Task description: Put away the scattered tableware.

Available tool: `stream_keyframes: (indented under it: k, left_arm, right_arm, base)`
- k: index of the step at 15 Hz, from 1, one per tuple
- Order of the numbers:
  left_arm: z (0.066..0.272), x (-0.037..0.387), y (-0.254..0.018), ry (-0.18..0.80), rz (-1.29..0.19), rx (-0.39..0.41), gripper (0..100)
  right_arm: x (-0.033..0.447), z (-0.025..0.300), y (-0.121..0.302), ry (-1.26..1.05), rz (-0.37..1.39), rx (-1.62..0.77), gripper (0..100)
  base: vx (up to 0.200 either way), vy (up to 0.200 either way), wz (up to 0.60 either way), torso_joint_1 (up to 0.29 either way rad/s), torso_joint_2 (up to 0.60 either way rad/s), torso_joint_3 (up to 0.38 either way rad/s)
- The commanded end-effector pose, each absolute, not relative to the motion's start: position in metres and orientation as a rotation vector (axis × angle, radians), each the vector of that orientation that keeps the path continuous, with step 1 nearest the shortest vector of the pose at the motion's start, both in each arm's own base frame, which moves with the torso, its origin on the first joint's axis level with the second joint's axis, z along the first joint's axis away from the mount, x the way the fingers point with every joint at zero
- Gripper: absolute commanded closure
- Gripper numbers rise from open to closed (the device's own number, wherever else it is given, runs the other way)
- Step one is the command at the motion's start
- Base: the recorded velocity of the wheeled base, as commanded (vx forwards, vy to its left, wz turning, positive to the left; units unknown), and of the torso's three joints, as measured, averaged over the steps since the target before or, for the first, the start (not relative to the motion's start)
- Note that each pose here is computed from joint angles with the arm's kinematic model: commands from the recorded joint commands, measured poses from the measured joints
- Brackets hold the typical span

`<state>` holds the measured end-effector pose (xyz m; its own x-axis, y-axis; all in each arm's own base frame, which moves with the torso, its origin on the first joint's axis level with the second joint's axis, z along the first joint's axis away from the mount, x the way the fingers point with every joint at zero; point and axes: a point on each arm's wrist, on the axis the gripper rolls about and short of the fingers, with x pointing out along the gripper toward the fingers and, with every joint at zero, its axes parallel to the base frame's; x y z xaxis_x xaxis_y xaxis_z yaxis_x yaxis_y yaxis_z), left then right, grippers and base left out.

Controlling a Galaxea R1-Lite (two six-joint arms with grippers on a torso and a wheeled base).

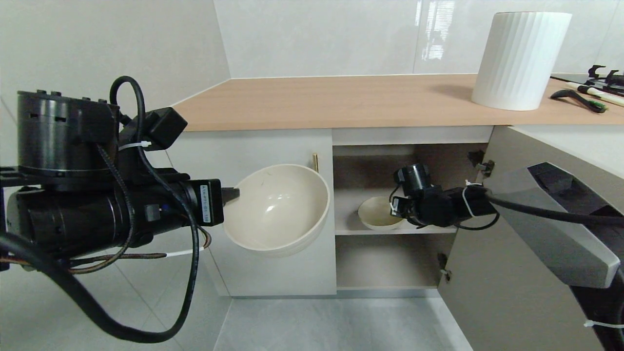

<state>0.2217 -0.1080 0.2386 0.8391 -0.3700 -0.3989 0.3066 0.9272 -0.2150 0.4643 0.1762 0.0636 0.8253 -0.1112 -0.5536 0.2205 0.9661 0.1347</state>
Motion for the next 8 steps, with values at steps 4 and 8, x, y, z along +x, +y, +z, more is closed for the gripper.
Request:
stream_keyframes:
  k: [4,8]
  left_arm:
    - [0.2387,0.2210,-0.1077,0.449,-0.360,-0.143,100]
    - [0.2374,0.2207,-0.1076,0.454,-0.359,-0.144,100]
  right_arm:
    - [0.4726,0.0493,0.1667,0.590,-0.205,0.199,100]
    - [0.4726,0.0493,0.1667,0.589,-0.207,0.208,100]
  base:
    - [0.000,0.000,0.00,0.000,0.00,0.000]
    - [0.150,0.000,0.00,-0.003,0.00,0.001]
